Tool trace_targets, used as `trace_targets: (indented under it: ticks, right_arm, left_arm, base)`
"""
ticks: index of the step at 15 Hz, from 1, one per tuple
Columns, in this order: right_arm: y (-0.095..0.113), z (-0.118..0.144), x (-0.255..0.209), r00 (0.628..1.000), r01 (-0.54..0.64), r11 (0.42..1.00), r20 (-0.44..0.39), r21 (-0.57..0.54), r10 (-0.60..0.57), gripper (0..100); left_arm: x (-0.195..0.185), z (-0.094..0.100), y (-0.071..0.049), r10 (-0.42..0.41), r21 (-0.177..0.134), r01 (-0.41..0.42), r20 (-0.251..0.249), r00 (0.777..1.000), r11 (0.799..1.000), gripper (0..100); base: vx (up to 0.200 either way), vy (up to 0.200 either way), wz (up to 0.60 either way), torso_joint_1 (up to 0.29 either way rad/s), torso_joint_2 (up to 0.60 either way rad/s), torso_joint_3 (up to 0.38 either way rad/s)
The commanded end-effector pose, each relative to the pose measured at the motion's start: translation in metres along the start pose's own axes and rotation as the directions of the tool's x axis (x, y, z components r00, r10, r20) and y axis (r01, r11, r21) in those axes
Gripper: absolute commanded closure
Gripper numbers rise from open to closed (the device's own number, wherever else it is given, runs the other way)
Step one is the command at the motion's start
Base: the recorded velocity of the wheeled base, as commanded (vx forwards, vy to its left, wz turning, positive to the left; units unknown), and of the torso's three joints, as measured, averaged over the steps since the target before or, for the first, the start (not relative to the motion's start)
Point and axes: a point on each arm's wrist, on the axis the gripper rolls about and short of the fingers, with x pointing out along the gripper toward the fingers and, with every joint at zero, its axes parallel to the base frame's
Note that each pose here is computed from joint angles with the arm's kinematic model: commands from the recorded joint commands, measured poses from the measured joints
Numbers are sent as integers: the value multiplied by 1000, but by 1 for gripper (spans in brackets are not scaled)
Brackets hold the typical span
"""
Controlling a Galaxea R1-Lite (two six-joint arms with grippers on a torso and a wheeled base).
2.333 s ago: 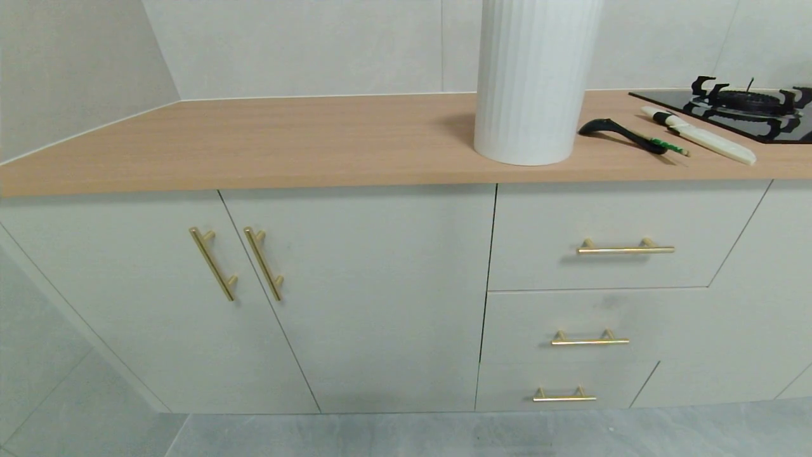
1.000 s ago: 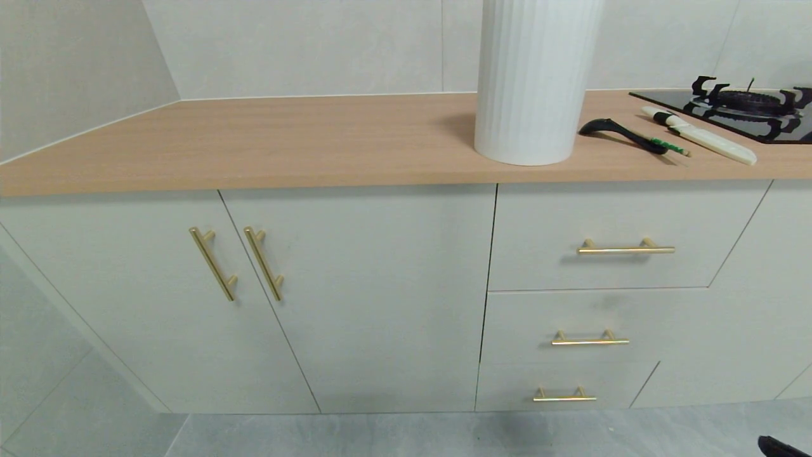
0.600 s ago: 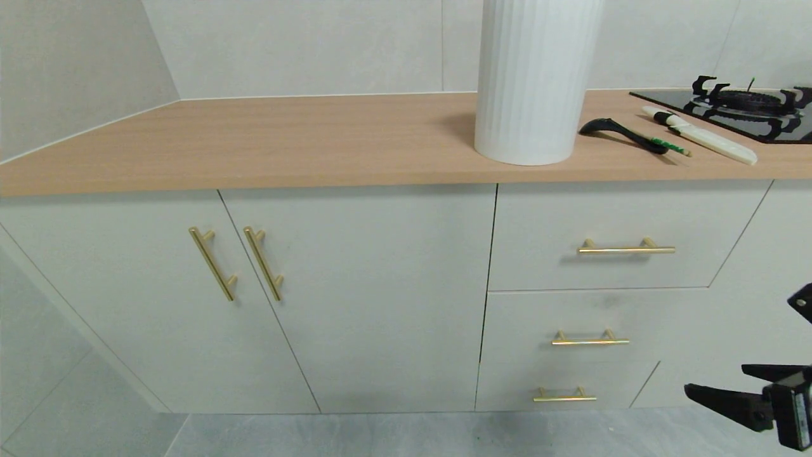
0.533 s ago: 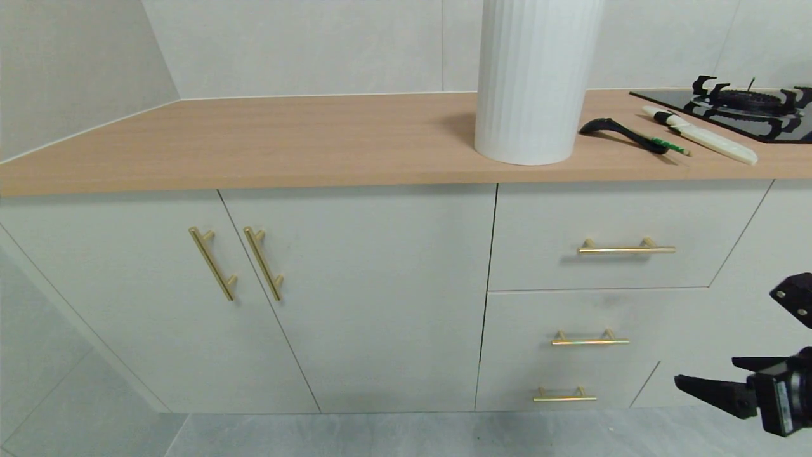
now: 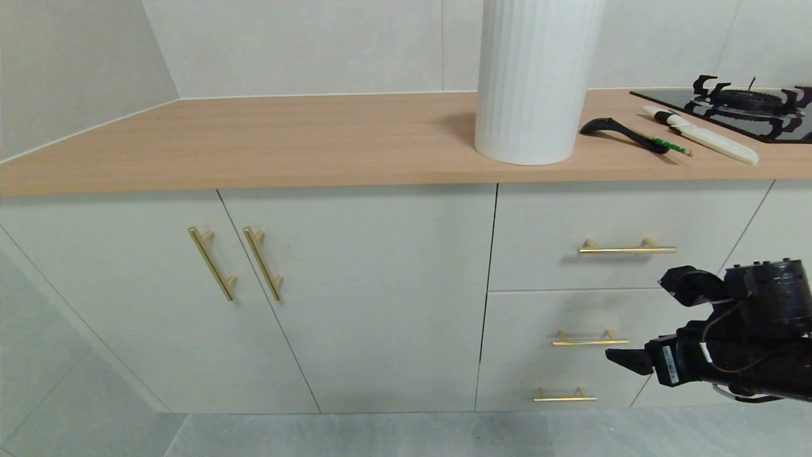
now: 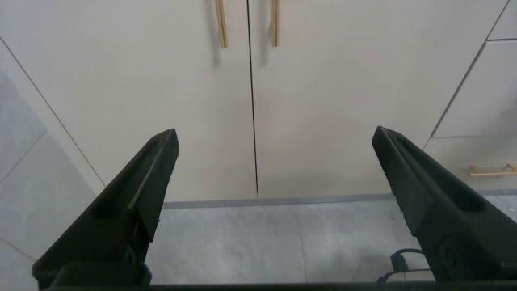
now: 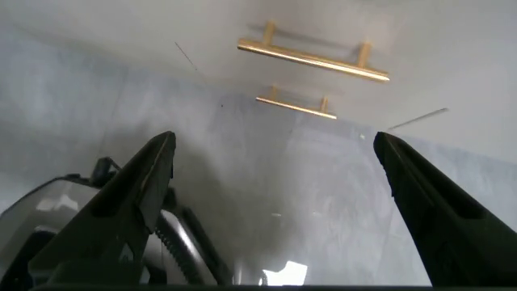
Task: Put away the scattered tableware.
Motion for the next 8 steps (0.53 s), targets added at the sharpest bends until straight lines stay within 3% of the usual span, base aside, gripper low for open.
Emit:
trace_targets:
  ticks: [1, 6, 8]
  right_arm:
    - [5, -16, 31, 997, 10, 1000, -76, -12, -11, 0]
    - [3, -23, 51, 996, 84, 996, -18, 12, -83, 0]
    - [-1, -24, 66, 994, 104, 988, 26, 117, -108, 0]
  left_arm:
    - [0, 0, 0, 0, 0, 0, -2, 1000, 1000, 0]
    - [0, 0, 0, 0, 0, 0, -2, 1000, 1000, 0]
    - [0, 0, 0, -1, 0, 1, -2, 1000, 1000, 0]
  base:
    - [0, 0, 0, 0, 0, 0]
    - [0, 0, 0, 0, 0, 0]
    - [0, 0, 0, 0, 0, 0]
